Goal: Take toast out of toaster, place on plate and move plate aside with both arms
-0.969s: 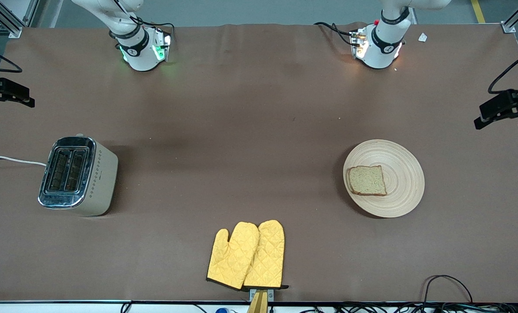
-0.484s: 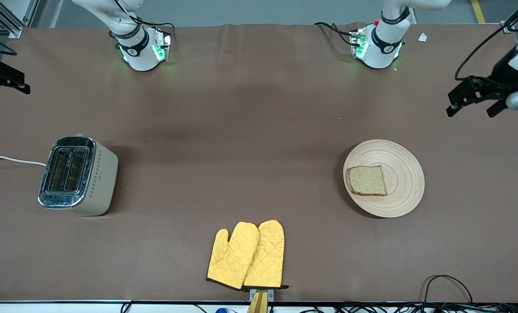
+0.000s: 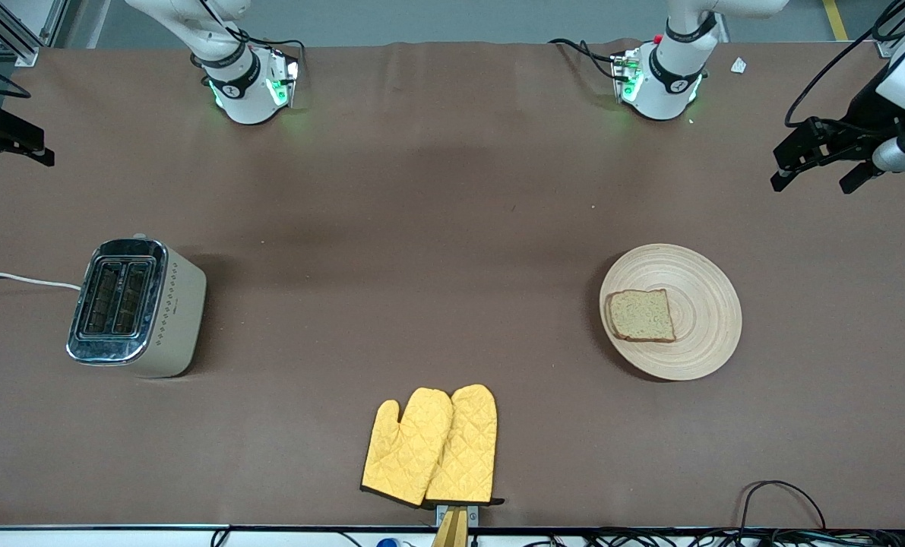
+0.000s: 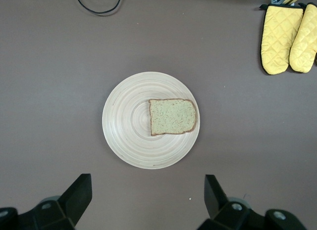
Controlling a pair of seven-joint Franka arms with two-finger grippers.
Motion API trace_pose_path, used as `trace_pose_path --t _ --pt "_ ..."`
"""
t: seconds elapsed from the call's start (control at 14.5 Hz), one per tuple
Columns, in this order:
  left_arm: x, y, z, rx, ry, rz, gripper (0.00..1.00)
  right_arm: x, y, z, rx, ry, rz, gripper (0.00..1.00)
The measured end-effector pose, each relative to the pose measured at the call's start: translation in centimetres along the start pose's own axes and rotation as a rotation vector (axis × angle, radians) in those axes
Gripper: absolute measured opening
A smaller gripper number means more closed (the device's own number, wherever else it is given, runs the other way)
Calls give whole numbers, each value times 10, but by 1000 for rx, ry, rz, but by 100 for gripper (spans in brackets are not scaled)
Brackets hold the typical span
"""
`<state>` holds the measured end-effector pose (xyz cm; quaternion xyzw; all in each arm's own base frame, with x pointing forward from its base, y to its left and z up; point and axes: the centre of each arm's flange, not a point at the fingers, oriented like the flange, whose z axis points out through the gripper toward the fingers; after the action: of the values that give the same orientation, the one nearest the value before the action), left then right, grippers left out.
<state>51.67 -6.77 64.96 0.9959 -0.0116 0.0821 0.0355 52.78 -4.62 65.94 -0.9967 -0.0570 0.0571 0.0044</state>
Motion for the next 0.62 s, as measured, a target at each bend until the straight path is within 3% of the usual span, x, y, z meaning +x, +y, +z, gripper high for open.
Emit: trace_pose_path --t 0.21,0.62 --pt "3 11 2 6 2 20 100 9 6 4 -3 29 5 100" --pt "14 10 -23 36 6 16 100 19 8 15 -2 19 4 100"
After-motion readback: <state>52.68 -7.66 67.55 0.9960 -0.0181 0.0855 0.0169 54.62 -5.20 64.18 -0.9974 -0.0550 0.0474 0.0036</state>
